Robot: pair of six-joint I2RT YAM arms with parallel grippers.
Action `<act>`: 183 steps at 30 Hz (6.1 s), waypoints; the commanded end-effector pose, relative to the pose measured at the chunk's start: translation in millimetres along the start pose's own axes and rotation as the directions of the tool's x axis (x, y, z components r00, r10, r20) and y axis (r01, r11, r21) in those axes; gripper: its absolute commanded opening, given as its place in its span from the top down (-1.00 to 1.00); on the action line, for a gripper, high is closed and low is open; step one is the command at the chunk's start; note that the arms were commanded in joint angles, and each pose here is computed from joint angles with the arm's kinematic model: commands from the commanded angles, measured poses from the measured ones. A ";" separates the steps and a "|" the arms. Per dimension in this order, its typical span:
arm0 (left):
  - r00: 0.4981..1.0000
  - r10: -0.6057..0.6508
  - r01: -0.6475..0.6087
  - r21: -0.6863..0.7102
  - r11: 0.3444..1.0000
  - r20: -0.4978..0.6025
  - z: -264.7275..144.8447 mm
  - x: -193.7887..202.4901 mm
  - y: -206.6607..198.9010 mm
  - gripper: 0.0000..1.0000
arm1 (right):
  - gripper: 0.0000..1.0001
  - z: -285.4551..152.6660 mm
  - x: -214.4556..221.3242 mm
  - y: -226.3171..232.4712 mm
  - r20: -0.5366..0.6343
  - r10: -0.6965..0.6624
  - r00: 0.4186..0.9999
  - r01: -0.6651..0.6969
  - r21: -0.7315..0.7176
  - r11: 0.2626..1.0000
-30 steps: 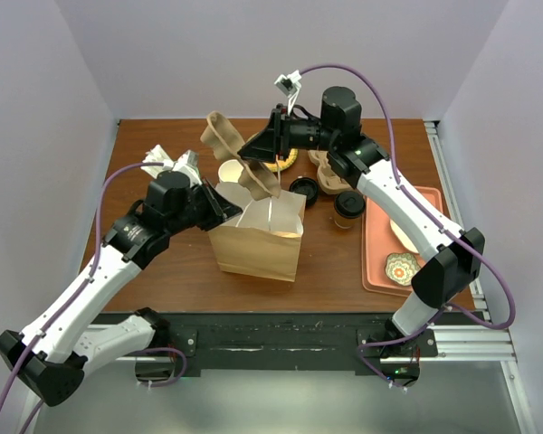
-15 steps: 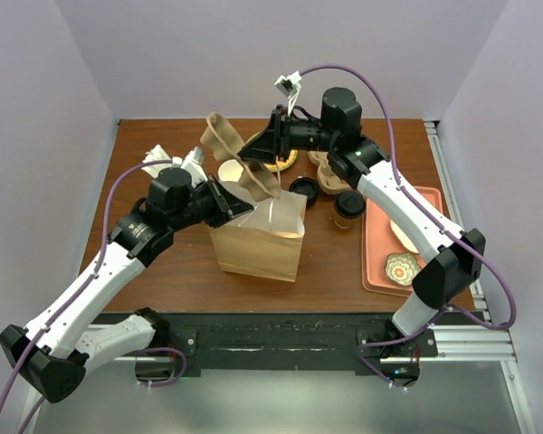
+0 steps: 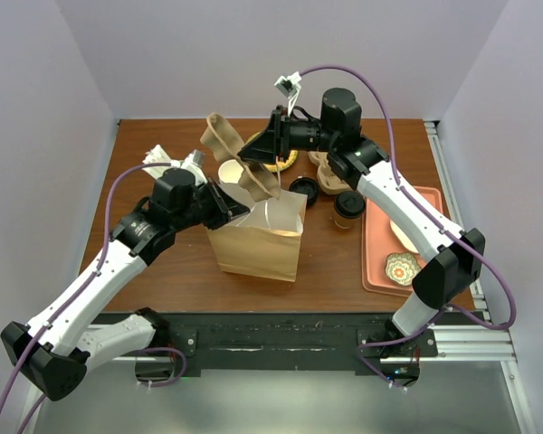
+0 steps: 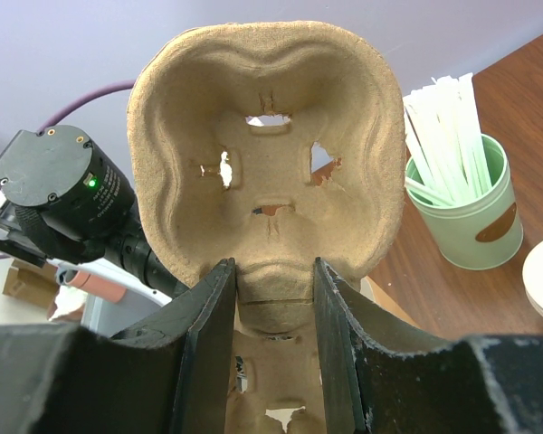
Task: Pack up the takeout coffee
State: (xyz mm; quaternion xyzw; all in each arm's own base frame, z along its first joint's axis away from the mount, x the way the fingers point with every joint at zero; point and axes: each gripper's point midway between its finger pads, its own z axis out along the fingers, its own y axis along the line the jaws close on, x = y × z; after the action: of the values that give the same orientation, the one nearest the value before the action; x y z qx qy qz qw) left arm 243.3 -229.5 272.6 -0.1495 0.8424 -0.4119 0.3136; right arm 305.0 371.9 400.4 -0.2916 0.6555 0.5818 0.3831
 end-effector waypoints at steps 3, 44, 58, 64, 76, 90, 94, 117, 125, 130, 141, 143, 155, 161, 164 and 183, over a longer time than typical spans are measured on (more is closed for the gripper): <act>0.999 -0.002 0.002 -0.003 1.000 0.042 -3.6 -11.2 -7.0 1.00 | 0.58 -12.7 -16.8 23.1 0.050 -0.062 0.997 0.063 -0.026 0.998; 0.995 0.046 -0.022 0.257 0.966 -0.087 -5.7 9.4 -52.3 1.00 | 0.58 -15.8 -19.7 25.8 0.063 -0.063 0.996 0.064 -0.018 0.998; 0.986 0.126 -0.075 0.385 0.920 -0.111 -20.2 19.6 -71.0 1.00 | 0.59 -15.8 -10.3 14.7 0.038 -0.063 0.997 0.062 0.019 0.998; 0.980 0.154 -0.085 0.442 0.893 -0.123 -28.1 25.3 -77.8 1.00 | 0.59 -18.1 -3.1 9.4 0.019 -0.074 0.997 0.073 0.047 0.996; 0.978 0.162 -0.095 0.419 0.903 -0.128 -38.0 37.9 -58.1 1.00 | 0.59 -28.5 19.8 7.8 -0.077 -0.108 0.991 0.112 0.057 0.992; 0.977 0.181 -0.127 0.382 0.915 -0.109 -46.9 39.3 -47.5 1.00 | 0.59 -49.7 42.6 16.9 -0.178 -0.159 0.971 0.174 0.067 0.983; 0.976 0.188 -0.134 0.379 0.916 -0.107 -49.3 40.1 -46.1 1.00 | 0.60 -52.8 52.9 19.1 -0.208 -0.190 0.960 0.206 0.058 0.977; 0.973 0.206 -0.165 0.311 0.936 -0.103 -65.6 39.2 -37.9 1.00 | 0.60 -75.3 85.2 8.2 -0.368 -0.317 0.874 0.403 0.185 0.896; 0.984 0.174 -0.175 0.032 0.984 0.039 -84.8 -0.3 -15.1 0.94 | 0.61 -75.6 95.7 11.0 -0.417 -0.346 0.840 0.449 0.179 0.875; 0.989 0.143 -0.141 -0.053 0.989 0.038 -73.3 -6.4 -5.0 0.92 | 0.61 -74.5 97.7 10.4 -0.445 -0.354 0.823 0.470 0.182 0.864; 0.990 0.138 -0.135 -0.068 0.988 0.036 -56.8 -9.1 -1.8 0.53 | 0.61 -77.8 99.1 7.4 -0.475 -0.359 0.803 0.501 0.213 0.839; 0.990 0.139 -0.137 -0.036 0.990 0.037 -53.7 -8.3 -6.2 0.48 | 0.62 -78.5 100.0 7.1 -0.478 -0.356 0.803 0.500 0.214 0.839; 0.986 0.166 -0.165 -0.085 0.983 0.005 -38.7 -4.1 9.8 0.49 | 0.62 -78.2 100.6 6.5 -0.492 -0.352 0.796 0.505 0.219 0.835; 0.982 0.187 -0.187 -0.075 0.979 -0.008 -34.1 -3.6 7.7 0.75 | 0.63 -75.3 99.1 6.9 -0.495 -0.353 0.794 0.506 0.216 0.835; 0.981 0.195 -0.194 -0.075 0.978 0.001 -35.7 -5.9 6.4 1.00 | 0.63 -75.6 99.2 7.2 -0.499 -0.353 0.791 0.509 0.217 0.833; 0.977 0.215 -0.214 -0.031 0.976 0.013 -40.4 -6.2 -1.7 1.00 | 0.65 -85.4 138.8 -14.5 -0.665 -0.290 0.688 0.577 0.260 0.774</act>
State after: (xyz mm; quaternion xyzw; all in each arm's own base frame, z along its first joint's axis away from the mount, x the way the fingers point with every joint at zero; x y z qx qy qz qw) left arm 219.8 -200.5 274.5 -0.0850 0.8761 -0.3408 0.3301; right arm 219.3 300.6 282.4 -0.5096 0.7575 0.2246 0.3406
